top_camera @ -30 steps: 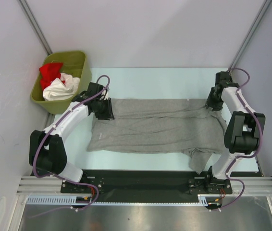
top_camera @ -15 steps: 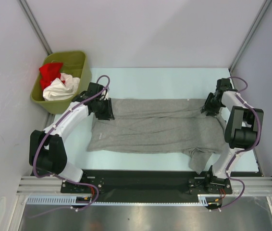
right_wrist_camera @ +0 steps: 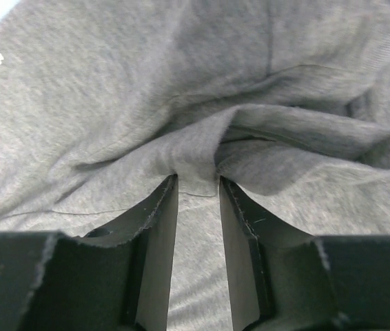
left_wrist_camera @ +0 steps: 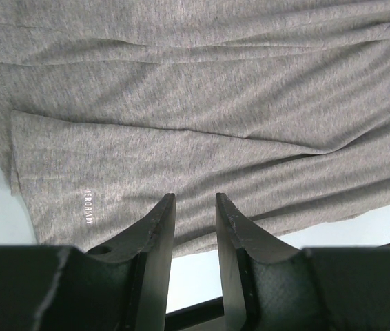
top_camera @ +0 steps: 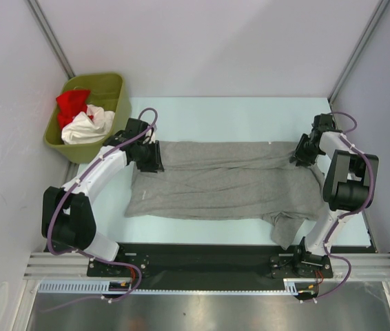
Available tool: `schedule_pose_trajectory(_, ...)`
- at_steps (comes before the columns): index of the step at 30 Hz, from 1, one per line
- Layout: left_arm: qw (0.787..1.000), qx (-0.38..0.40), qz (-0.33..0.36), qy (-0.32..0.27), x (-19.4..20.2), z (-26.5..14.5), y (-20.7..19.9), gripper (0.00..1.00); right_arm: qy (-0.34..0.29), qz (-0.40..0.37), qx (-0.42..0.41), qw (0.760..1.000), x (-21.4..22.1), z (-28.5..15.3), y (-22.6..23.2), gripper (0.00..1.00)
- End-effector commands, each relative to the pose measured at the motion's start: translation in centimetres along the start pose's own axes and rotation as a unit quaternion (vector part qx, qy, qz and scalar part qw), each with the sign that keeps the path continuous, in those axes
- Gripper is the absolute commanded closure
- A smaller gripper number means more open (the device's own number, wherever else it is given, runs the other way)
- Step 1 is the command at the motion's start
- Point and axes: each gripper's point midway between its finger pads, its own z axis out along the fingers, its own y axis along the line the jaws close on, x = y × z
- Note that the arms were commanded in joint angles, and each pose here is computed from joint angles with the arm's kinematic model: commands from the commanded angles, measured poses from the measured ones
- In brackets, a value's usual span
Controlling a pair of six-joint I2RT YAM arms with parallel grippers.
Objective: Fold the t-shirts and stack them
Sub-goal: Fold the tshirt
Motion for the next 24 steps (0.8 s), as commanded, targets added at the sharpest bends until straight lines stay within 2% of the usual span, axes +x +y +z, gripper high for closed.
schedule_pose_trajectory(1,1.0,0.018,0.001,-0.014,-0.4,-1.2,-0.7,0.65,-0.006,-0.005,-0.028,1.0,-0.1,0.1,1.3,0.65)
schedule_pose_trajectory(4,1.0,0.015,0.0,-0.013,-0.2,-1.1,-0.6,0.65,-0.007,0.002,-0.034,0.999,0.1,-0.1,1.6,0.66)
schedule_pose_trajectory(7,1.0,0.016,-0.001,-0.014,-0.1,-1.1,-0.5,0.65,-0.007,0.007,-0.036,0.999,0.2,-0.3,1.6,0.77)
schedule_pose_trajectory(8,1.0,0.015,-0.001,-0.013,-0.1,-1.1,-0.5,0.65,-0.007,0.008,-0.036,0.999,0.2,-0.5,1.6,0.83)
schedule_pose_trajectory(10,1.0,0.016,-0.001,-0.014,0.0,-1.1,-0.5,0.65,-0.013,0.008,-0.034,0.999,0.0,-0.9,1.5,0.9)
schedule_pose_trajectory(11,1.0,0.014,0.0,-0.014,0.0,-1.1,-0.4,0.65,-0.014,0.01,-0.033,0.999,0.0,-1.2,1.5,0.98)
schedule_pose_trajectory(12,1.0,0.014,0.0,-0.014,0.0,-1.0,-0.4,0.65,-0.018,0.012,-0.03,0.999,-0.3,-1.5,1.5,1.0)
schedule_pose_trajectory(18,1.0,0.013,0.002,-0.014,0.1,-1.0,-0.4,0.65,0.003,0.041,-0.015,0.999,1.1,-4.8,1.9,1.0)
schedule_pose_trajectory(23,1.0,0.016,0.002,-0.008,0.3,-0.6,-0.4,0.65,0.045,0.07,-0.009,0.996,4.5,-5.9,1.7,1.0)
schedule_pose_trajectory(24,1.0,0.015,0.002,-0.008,0.3,-0.6,-0.3,0.65,0.038,0.074,-0.01,0.997,4.6,-6.5,1.8,1.0)
